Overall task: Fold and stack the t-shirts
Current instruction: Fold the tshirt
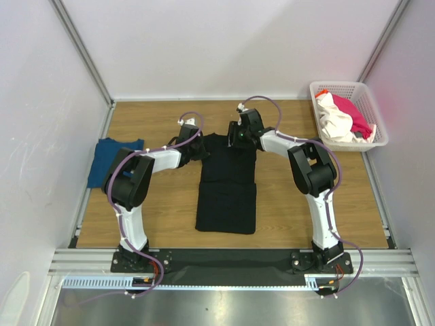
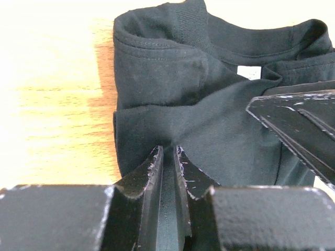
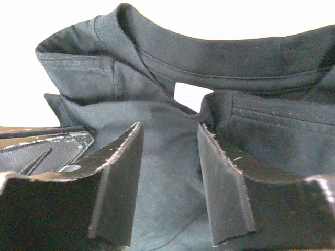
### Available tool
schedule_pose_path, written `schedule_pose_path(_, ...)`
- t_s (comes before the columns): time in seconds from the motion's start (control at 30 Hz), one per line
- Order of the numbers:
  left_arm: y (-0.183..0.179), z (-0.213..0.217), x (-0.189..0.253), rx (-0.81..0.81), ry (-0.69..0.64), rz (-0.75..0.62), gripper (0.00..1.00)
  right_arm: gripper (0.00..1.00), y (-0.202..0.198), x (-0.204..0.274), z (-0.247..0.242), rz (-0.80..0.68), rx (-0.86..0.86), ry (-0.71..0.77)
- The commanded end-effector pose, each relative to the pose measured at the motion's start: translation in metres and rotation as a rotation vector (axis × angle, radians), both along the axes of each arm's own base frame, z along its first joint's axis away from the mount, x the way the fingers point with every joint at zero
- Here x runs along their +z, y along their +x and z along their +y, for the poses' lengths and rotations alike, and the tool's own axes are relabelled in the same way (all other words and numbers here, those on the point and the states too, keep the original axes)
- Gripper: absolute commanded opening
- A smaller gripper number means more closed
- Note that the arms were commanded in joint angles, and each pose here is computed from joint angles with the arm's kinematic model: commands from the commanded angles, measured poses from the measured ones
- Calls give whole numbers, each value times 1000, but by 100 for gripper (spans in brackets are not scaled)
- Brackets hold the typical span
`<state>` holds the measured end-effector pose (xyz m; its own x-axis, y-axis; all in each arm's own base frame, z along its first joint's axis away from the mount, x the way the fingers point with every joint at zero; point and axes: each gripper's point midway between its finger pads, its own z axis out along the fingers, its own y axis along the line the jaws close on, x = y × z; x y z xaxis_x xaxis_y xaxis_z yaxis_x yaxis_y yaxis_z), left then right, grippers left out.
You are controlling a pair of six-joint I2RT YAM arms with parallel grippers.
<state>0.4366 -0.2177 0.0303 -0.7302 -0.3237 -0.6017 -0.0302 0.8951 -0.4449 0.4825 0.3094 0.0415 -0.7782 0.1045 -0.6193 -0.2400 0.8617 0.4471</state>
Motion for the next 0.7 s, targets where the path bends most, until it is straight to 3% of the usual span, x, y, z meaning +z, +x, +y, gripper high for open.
schedule_pose_path(0.0,8,1,4,-7,5,-12,20,53,18,43,-21,-91,-43,-41)
schedule_pose_path(0.17,9,0,6,-10,3,-15,20,54,21,59,-34,-108,-73,-61)
schedule_pose_path(0.3,9,0,7,-12,2,-18,20,54,28,60,-55,-131,-135,-167)
schedule_pose_path(0.67,8,1,8,-10,10,-21,20,53,22,13,-93,-78,-188,-413)
